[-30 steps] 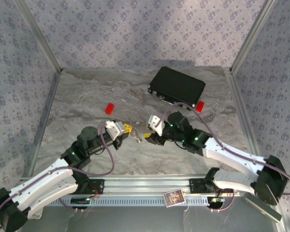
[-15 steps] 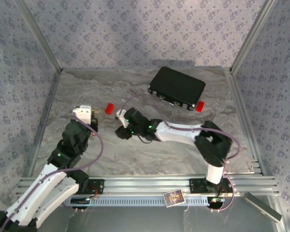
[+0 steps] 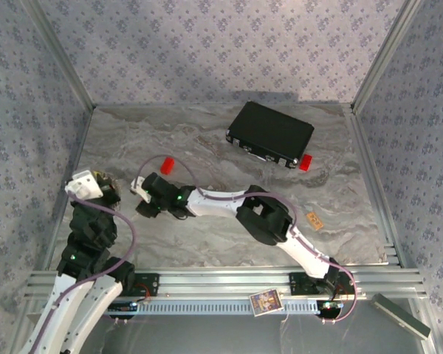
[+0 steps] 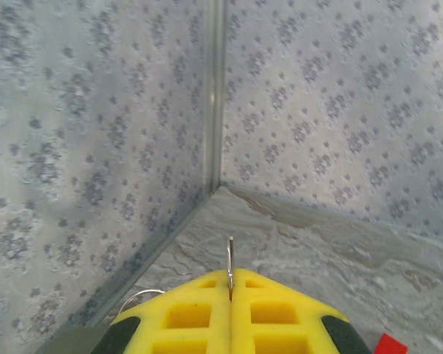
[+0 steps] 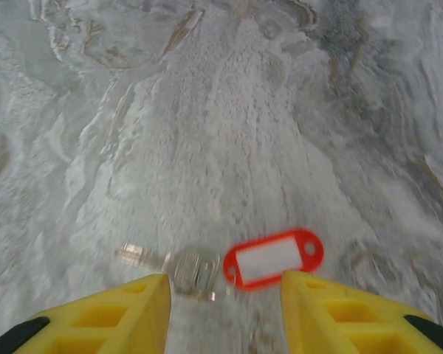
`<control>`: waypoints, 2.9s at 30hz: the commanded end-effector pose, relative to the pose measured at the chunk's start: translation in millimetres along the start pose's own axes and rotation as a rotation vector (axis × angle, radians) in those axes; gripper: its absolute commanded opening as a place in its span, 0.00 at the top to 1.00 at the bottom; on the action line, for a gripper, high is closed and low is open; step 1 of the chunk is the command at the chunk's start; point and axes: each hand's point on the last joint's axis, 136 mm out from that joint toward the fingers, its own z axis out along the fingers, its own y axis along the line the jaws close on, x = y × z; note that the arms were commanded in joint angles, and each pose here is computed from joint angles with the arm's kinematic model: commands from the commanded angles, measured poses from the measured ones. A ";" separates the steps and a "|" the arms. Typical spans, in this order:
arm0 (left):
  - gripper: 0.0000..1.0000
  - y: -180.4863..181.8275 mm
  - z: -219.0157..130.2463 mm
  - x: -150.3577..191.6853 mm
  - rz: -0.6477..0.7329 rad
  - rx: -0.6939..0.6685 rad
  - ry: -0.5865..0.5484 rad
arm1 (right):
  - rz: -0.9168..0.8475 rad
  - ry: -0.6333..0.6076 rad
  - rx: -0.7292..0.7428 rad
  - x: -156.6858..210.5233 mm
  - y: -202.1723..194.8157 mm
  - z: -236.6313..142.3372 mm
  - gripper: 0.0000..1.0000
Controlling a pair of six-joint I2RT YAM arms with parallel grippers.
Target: Put the keys on the keyring
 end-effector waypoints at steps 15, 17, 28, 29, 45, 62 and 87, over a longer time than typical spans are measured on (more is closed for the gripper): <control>1.00 1.4 -0.9 -1.5 -0.077 0.001 0.000 | -0.050 0.224 0.002 54.8 -3.1 45.7 0.59; 1.00 -2.2 0.4 0.5 -0.077 0.014 0.008 | -0.044 0.277 -0.007 68.4 -3.9 38.5 0.63; 1.00 -22.2 6.6 12.1 -0.072 0.092 0.047 | -0.057 0.431 0.046 130.1 -16.3 -40.5 0.74; 1.00 -25.8 7.4 13.6 -0.068 0.108 0.053 | -0.056 0.442 0.057 135.3 -18.4 -49.6 0.74; 1.00 -134.0 7.0 54.4 0.016 0.595 0.258 | 0.166 0.634 0.226 220.2 -59.5 -174.1 0.72; 1.00 -176.9 -10.9 75.0 0.037 0.838 0.315 | 0.188 0.459 0.290 179.3 -61.9 -235.3 0.61; 1.00 -180.6 -11.7 76.5 0.032 0.851 0.323 | 1.293 0.358 0.503 196.3 -47.3 -214.5 0.62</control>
